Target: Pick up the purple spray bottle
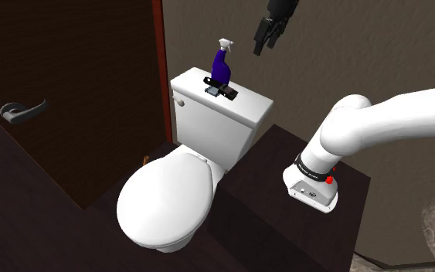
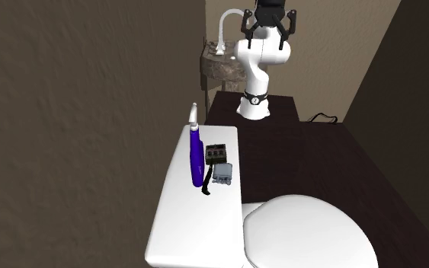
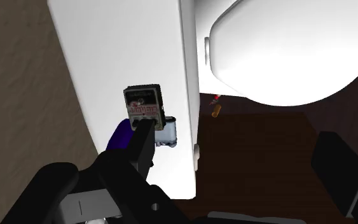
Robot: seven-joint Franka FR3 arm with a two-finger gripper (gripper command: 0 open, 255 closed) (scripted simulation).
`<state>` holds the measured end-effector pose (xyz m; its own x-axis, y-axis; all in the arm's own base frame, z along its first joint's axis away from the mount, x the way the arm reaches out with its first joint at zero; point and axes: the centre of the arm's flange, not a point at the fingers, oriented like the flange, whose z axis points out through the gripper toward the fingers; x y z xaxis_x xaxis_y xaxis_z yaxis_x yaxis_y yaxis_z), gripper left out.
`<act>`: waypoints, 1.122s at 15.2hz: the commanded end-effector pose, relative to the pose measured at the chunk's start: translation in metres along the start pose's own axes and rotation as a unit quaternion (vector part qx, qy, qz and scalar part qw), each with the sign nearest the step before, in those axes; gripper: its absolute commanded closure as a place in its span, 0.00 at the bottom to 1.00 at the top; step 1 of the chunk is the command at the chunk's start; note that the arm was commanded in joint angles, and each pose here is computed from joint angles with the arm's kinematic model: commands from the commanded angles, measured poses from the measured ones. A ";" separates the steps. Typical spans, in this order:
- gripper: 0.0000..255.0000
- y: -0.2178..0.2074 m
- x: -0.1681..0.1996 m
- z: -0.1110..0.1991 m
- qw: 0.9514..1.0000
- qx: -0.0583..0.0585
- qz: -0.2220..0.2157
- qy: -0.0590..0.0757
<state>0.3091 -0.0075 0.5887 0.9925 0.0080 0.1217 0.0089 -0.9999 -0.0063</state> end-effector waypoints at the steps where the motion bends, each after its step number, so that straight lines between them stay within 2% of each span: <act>1: 0.00 0.000 0.000 0.000 1.000 0.000 0.000 0.000; 9: 0.00 0.063 0.042 0.070 0.999 0.011 -0.029 0.037; 17: 0.00 0.122 0.092 0.137 0.995 0.022 -0.058 0.074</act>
<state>0.4107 -0.1186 0.4718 0.9596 0.1108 0.2588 0.1223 -0.9921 -0.0288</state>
